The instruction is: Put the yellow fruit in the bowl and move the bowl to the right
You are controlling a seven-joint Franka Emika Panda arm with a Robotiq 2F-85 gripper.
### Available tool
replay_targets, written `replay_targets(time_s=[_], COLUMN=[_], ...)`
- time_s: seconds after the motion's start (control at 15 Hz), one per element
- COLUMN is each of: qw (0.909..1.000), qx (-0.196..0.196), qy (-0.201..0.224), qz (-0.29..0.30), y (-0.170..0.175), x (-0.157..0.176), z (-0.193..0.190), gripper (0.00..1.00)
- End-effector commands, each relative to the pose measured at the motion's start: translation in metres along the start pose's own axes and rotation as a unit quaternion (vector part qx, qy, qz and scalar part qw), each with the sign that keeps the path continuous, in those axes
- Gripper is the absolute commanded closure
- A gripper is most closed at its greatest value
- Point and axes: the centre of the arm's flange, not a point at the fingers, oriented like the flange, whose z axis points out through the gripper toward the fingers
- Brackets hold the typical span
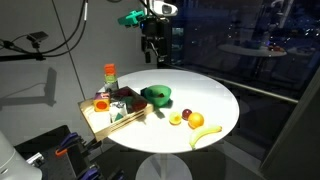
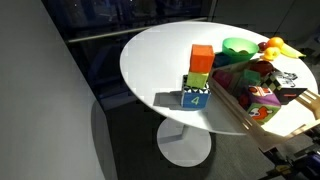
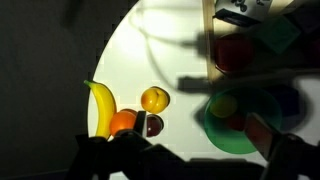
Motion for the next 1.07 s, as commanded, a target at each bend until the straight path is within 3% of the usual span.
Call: replay_targets(time_s=[0.0,0.4,0.87,1.0], qw=[0.9997,0.9999,0.9996,0.9997], qx=[-0.005,0.0,-0.005,-0.013], qy=[-0.015,-0.014,0.028,0.019], qz=[0.019,0.009,0.004,0.007], y=[0.024,0.054,0.06,0.056], x=[0.032,0.056,0.073,0.069], z=[0.007,0.044,0.085,0.085], gripper=[0.0,0.0,0.0,0.0])
